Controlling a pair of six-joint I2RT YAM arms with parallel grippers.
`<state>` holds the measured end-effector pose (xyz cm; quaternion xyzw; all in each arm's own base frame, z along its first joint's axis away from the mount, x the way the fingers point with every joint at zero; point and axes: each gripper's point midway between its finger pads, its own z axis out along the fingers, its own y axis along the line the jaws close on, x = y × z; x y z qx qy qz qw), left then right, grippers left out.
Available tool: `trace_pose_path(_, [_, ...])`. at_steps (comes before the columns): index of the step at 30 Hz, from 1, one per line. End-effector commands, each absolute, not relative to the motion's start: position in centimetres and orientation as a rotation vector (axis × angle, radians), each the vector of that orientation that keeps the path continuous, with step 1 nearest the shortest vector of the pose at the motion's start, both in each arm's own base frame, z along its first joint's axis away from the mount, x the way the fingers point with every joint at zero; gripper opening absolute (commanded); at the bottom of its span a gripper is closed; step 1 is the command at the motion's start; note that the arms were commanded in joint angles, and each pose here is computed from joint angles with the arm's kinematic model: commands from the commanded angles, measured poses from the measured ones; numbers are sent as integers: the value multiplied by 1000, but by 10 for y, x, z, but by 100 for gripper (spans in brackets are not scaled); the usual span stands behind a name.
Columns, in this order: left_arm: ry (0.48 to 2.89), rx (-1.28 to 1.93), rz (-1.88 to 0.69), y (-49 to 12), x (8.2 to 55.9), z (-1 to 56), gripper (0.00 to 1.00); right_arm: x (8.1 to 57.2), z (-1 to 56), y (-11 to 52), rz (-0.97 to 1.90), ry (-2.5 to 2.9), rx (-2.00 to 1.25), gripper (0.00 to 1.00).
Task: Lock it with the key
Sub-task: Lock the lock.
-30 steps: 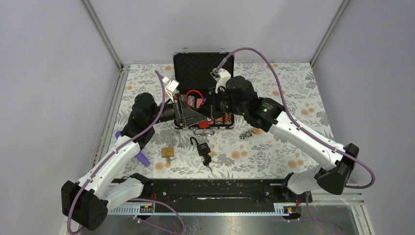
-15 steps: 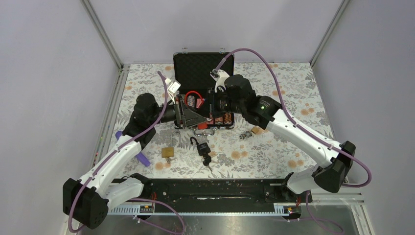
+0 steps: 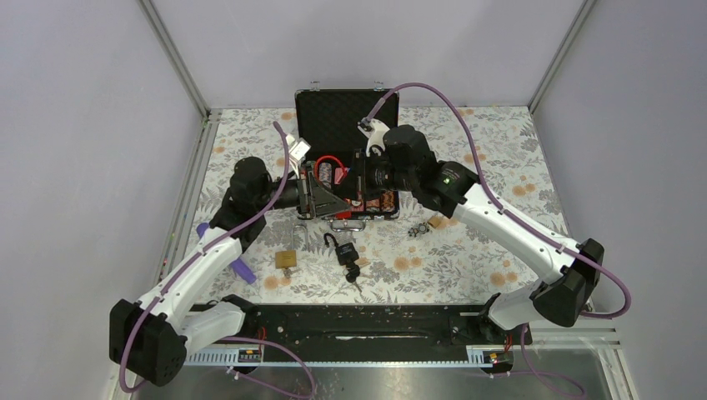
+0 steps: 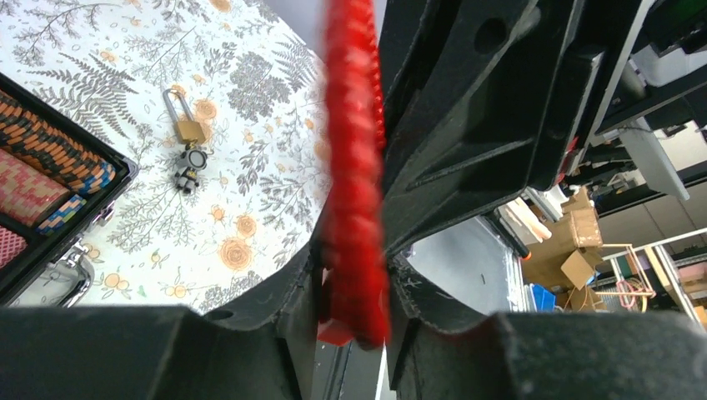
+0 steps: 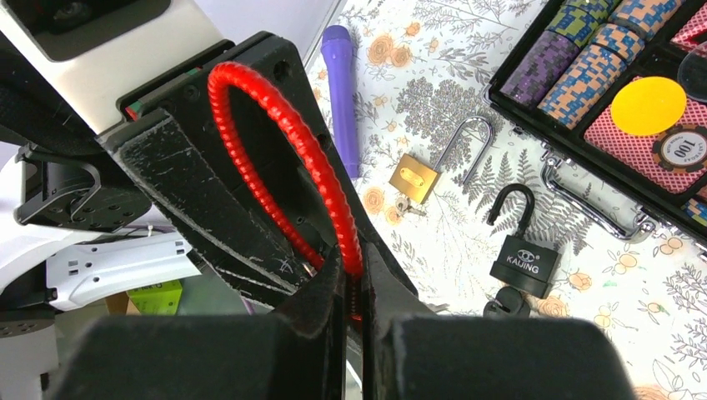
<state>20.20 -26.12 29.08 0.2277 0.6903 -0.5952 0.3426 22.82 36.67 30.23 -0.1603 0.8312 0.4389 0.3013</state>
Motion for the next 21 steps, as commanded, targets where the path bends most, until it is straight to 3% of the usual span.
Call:
trace_pose_path(1, [1728,701,-1594,-263,189,301,19,237,332,375,1230,2123,-402,0])
trace_pose_path(3, [1722,687,-1595,-264,192,304,1,238,332,376,1236,2125,-402,0])
trace_pose_path(4, [1717,679,-1599,-264,193,307,0,238,332,377,1242,2128,-403,3])
trace_pose_path(8, [1691,631,-1589,-265,200,320,0,235,332,375,1244,2126,-416,39])
trace_pose_path(11, [1670,595,-1561,-265,208,331,0,236,332,366,1223,2117,-395,57])
trace_pose_path(17, [1637,495,-1532,-263,223,347,0,241,338,329,1181,2056,-268,79])
trace_pose_path(21, [1610,365,-1541,-259,235,365,0,231,339,320,1253,1986,-220,85])
